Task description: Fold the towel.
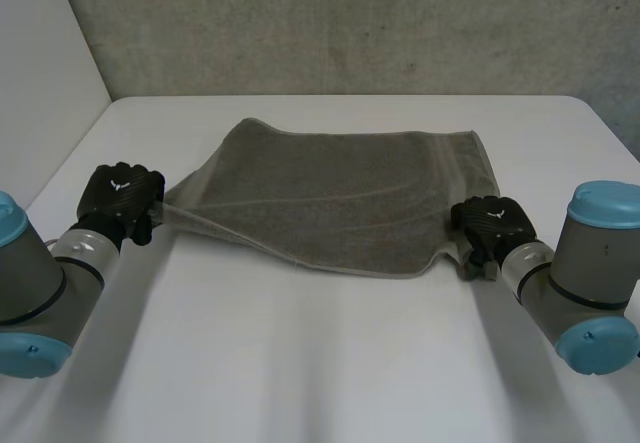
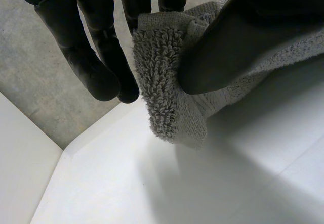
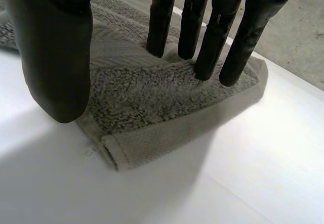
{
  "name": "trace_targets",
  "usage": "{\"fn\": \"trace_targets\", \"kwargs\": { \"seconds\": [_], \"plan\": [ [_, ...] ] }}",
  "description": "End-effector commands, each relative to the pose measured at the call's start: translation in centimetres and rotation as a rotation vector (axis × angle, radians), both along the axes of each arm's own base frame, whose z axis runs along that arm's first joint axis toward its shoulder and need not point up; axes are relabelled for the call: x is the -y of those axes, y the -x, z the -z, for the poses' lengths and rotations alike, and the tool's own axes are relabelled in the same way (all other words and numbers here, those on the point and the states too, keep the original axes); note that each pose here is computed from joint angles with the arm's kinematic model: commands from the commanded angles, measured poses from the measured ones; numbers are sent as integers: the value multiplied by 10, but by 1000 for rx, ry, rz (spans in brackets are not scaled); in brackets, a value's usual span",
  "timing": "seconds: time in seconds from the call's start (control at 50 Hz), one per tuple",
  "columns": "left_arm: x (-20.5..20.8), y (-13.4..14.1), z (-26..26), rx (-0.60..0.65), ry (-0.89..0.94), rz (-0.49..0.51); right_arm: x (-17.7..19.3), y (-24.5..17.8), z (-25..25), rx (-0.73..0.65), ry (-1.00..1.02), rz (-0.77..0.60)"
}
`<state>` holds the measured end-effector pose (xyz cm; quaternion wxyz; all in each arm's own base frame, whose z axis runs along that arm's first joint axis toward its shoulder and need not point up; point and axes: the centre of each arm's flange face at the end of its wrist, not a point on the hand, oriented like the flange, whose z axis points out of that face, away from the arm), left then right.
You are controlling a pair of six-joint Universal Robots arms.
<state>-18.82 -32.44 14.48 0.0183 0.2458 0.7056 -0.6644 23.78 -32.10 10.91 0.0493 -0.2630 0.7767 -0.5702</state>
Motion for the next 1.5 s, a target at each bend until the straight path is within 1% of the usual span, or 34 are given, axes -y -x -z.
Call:
{"fn": "trace_targets", "kwargs": {
  "seconds": [0.02,0.26,0.42,0.54,0.82,0.92,1.02,1.12,1.3,1.34,1.36,1.4,1.5],
  "plan": [
    [0,0,0,0,1,0,-3,-11,-4,5,20,-27],
    [0,0,0,-2,0,0,1,-18,-11,21,43,-33],
    [1,-1,0,-2,2,-3,-10,-28,-13,62,10,-51],
    [0,-1,0,-1,-1,-3,-24,-38,-15,60,-16,-85],
    [0,1,0,-1,-1,2,-17,-40,-13,49,10,-85],
    [1,-1,-1,-2,3,-3,-6,-33,-13,-4,49,-26],
    [1,-1,-1,-2,3,-3,-2,-30,-15,-53,92,-6],
    [0,-1,0,-1,-1,-3,-1,-29,-16,-100,113,-15],
    [-5,0,-2,0,-9,-1,-7,-29,-27,-131,132,-41],
    [-9,1,-7,2,1,5,-10,-26,-38,-175,155,-55],
    [-9,1,-7,2,1,5,-10,-26,-38,-175,156,-55],
    [-17,2,-11,9,-1,14,-15,-25,-40,-235,151,-78],
    [-30,6,-23,16,-2,39,-17,-23,-40,-259,137,-90]
  ]
}}
